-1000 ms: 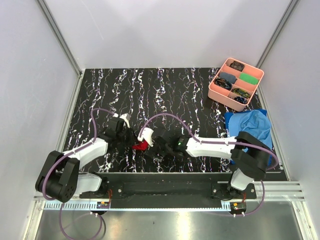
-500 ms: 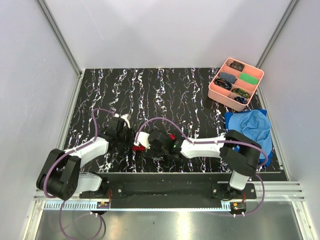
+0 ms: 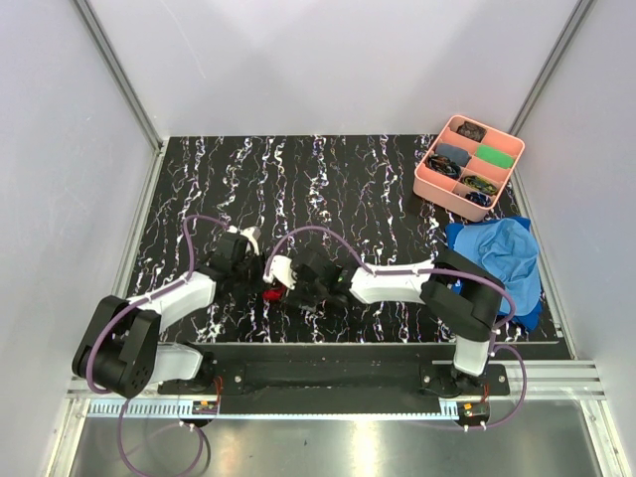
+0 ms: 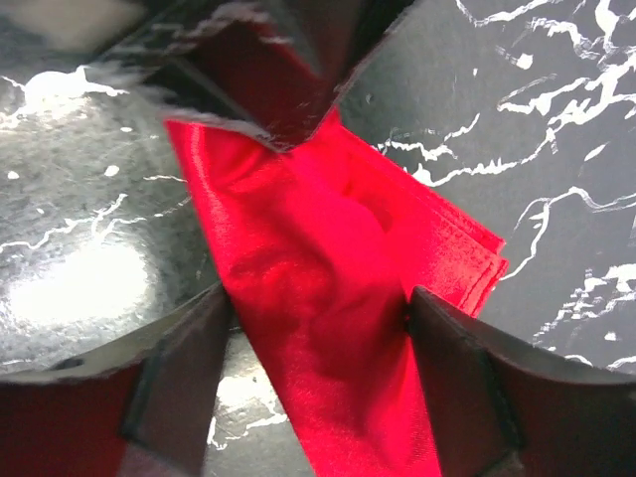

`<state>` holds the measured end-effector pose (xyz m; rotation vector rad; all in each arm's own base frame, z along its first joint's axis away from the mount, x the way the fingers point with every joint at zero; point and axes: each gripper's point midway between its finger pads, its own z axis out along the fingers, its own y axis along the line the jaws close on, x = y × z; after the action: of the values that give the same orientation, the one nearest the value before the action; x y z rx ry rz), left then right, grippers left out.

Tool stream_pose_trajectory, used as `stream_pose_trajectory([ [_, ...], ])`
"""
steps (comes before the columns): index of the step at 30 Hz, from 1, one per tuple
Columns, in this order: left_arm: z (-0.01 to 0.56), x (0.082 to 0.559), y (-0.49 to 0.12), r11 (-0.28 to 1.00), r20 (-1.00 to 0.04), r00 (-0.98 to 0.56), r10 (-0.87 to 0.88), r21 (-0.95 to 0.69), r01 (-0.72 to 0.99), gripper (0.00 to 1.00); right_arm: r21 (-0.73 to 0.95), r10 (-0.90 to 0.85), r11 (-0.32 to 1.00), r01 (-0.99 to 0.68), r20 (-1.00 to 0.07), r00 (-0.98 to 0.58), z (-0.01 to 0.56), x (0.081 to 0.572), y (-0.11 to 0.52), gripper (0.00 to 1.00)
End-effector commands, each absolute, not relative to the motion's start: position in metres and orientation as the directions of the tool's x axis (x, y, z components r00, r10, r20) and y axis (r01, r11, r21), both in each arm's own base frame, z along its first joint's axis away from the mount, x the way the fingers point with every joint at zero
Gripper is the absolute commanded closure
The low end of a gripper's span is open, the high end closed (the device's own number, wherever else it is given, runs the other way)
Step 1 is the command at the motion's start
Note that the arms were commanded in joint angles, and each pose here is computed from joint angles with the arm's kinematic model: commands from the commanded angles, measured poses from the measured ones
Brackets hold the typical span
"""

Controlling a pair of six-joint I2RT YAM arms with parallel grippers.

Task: Fold the napkin, place the utensils inside, and roll it up
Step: Roll the napkin at the center of the board.

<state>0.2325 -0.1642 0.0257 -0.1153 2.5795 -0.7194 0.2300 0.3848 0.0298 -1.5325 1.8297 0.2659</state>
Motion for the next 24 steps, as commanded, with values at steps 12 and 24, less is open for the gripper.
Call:
stream_pose_trajectory([
  [12, 0.075, 0.249, -0.150, 0.873, -0.567, -0.783, -0.258, -0.484, 0.063, 0.21, 0.249, -0.706, 0.364, -0.897, -0.554, -0.441, 0.004, 0.191, 0.359, 0.56],
  [24, 0.069, 0.235, -0.157, 0.833, -0.577, -0.773, -0.265, -0.540, 0.117, 0.20, 0.510, -0.635, 0.432, -0.743, -0.413, -0.653, 0.020, 0.206, 0.363, 0.58],
])
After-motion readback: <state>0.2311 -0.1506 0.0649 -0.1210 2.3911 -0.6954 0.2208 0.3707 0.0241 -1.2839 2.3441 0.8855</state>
